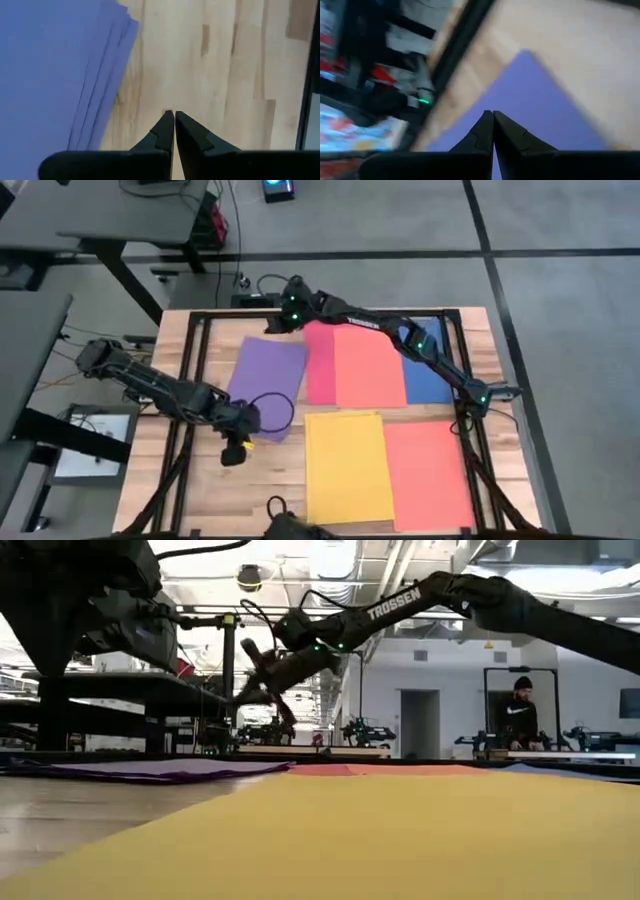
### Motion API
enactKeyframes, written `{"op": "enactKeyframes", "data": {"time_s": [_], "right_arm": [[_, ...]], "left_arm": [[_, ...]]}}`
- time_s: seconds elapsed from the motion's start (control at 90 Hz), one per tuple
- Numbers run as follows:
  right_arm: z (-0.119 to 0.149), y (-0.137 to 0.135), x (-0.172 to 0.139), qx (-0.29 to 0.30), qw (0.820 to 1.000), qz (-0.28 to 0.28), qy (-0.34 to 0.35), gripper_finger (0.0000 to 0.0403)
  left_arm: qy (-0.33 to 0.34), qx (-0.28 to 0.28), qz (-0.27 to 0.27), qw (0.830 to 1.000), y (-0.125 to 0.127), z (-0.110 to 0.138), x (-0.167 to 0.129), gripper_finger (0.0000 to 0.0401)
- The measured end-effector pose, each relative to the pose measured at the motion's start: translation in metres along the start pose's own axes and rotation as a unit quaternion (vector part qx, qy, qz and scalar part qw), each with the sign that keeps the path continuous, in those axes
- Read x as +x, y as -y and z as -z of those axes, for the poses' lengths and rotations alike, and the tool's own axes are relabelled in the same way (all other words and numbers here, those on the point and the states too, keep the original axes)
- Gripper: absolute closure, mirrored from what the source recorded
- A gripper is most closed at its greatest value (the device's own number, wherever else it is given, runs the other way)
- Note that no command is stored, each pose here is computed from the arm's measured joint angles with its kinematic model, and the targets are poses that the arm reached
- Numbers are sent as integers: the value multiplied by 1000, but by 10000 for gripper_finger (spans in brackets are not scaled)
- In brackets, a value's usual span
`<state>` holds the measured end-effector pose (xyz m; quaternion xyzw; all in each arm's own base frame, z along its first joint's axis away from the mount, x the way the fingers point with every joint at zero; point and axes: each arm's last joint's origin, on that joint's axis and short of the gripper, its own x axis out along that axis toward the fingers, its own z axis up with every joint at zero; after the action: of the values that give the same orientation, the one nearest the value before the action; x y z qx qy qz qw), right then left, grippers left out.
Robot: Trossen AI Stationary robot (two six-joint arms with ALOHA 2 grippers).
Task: Organize paper
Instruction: Move the purple papers to the top left of the table
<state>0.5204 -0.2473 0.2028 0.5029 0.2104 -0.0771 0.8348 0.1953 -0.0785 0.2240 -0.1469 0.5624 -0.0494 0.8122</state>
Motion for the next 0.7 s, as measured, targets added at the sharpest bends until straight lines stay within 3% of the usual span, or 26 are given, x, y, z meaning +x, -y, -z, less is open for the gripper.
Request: {"op": "enactKeyframes", "data": {"time_s": [0.078, 0.144, 0.311, 0.378, 0.444, 0.511, 0.567, 0.622, 0.7], "right_arm": [[-3, -7, -1, 62, 997, -34, -4, 403], [-9, -7, -5, 73, 994, -74, -25, 403], [-12, -16, -25, -65, 985, -128, -95, 403], [-7, -35, -46, -130, 980, -96, -114, 403], [1, -65, -79, -224, 968, -21, -111, 403], [9, -102, -122, -329, 937, 59, -101, 403], [13, -127, -152, -402, 907, 95, -86, 403], [19, -141, -173, -429, 892, 111, -83, 403], [24, -153, -194, -431, 893, 113, -69, 403]], "left_arm": [[2, -33, 1, 999, 0, 1, -2, 401], [10, -52, 6, 999, 1, 0, -11, 401], [80, -95, -27, 992, 0, -4, -59, 401], [122, -127, -51, 983, -7, -4, -79, 401], [156, -161, -64, 973, -17, -4, -92, 401], [179, -165, -69, 967, -26, -10, -97, 401], [178, -140, -79, 971, -34, -17, -95, 401], [159, -108, -90, 977, -44, -27, -87, 401], [100, -75, -110, 986, -65, -39, -70, 401]]}}
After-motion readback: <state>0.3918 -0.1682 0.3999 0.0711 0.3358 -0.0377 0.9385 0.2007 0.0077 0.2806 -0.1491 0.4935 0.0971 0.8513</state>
